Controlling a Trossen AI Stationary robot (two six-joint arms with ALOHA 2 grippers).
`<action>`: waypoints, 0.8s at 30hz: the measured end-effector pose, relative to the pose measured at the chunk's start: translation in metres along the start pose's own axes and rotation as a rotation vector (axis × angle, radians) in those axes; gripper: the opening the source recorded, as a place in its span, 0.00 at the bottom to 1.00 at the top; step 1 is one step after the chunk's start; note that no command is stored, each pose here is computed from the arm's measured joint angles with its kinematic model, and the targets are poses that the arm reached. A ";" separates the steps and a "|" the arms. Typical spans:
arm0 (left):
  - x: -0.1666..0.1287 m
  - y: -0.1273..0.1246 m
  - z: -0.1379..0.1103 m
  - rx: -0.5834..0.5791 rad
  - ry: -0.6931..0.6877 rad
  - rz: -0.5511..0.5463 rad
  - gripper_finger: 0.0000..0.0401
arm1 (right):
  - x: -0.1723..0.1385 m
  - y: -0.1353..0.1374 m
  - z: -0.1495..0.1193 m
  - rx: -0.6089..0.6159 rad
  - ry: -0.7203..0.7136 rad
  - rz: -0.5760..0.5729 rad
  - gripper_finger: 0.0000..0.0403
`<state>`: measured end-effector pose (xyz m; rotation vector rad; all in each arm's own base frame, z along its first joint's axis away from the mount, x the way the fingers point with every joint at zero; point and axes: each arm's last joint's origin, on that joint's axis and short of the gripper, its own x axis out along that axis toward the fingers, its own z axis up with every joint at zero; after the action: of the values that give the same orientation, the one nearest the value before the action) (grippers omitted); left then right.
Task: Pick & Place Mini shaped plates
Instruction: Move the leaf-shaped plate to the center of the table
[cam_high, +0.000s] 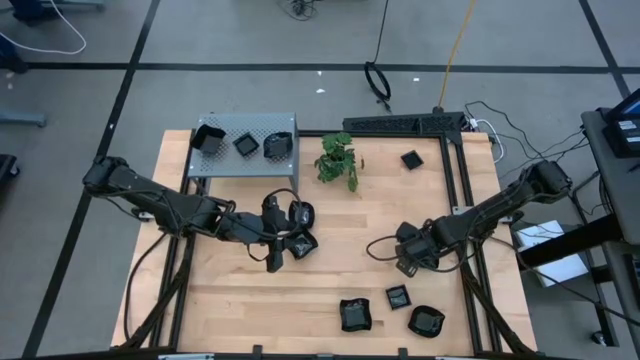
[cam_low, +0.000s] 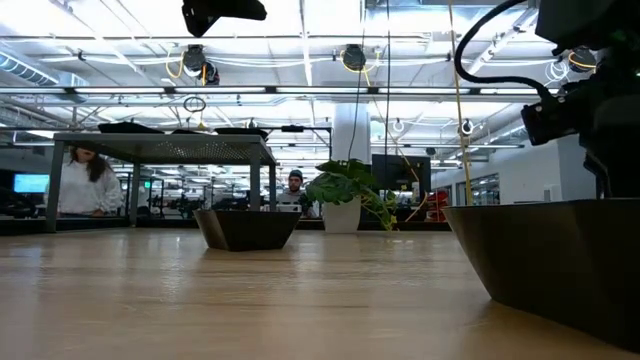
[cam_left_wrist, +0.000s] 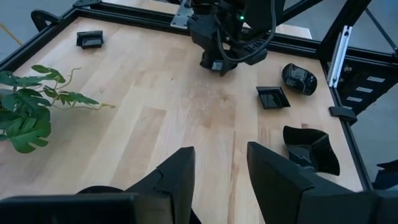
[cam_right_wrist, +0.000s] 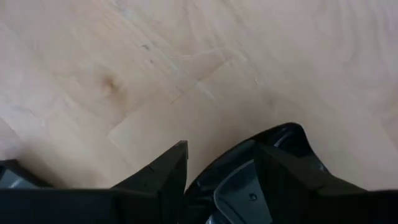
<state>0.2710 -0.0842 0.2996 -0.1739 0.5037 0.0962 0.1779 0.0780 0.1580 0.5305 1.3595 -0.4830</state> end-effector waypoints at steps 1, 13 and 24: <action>0.000 0.000 0.000 0.000 0.000 0.000 0.37 | 0.000 0.000 0.000 -0.019 0.000 0.000 0.43; 0.000 0.000 0.000 0.000 0.000 -0.001 0.37 | 0.000 -0.003 -0.007 -0.083 0.101 -0.012 0.41; 0.000 0.000 0.000 0.000 0.001 0.000 0.37 | 0.012 -0.006 -0.010 -0.166 0.172 -0.129 0.33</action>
<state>0.2709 -0.0844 0.2995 -0.1744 0.5044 0.0959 0.1683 0.0792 0.1442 0.3553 1.5905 -0.4315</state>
